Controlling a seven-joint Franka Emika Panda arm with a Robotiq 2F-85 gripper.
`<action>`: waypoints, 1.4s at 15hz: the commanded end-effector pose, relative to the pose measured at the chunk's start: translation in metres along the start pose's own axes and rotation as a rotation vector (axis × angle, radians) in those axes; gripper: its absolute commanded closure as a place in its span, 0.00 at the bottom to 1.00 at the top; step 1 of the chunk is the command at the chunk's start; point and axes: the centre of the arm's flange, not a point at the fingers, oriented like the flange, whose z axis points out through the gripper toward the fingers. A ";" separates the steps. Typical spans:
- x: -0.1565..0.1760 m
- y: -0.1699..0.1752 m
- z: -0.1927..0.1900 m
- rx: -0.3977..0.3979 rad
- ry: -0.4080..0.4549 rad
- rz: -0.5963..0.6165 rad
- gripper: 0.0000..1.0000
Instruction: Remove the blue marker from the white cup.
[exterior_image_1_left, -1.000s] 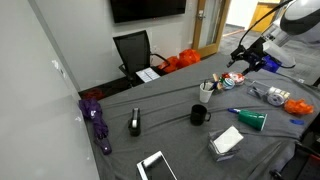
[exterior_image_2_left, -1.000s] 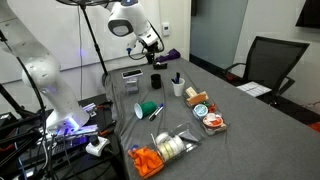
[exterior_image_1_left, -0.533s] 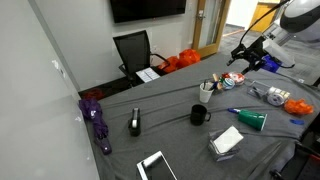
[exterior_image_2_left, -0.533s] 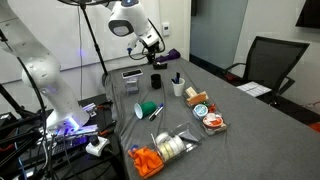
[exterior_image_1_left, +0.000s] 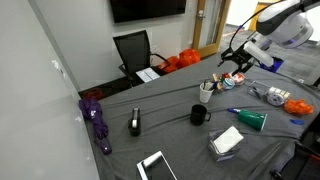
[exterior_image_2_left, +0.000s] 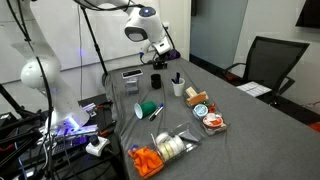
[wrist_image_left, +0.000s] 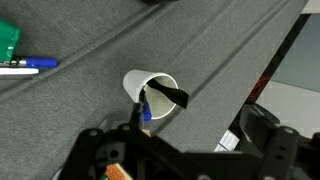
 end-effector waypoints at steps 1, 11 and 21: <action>0.036 -0.009 0.033 -0.002 -0.040 0.040 0.00; 0.070 0.006 0.089 -0.156 -0.033 0.057 0.00; 0.069 0.016 0.099 -0.201 -0.039 0.023 0.00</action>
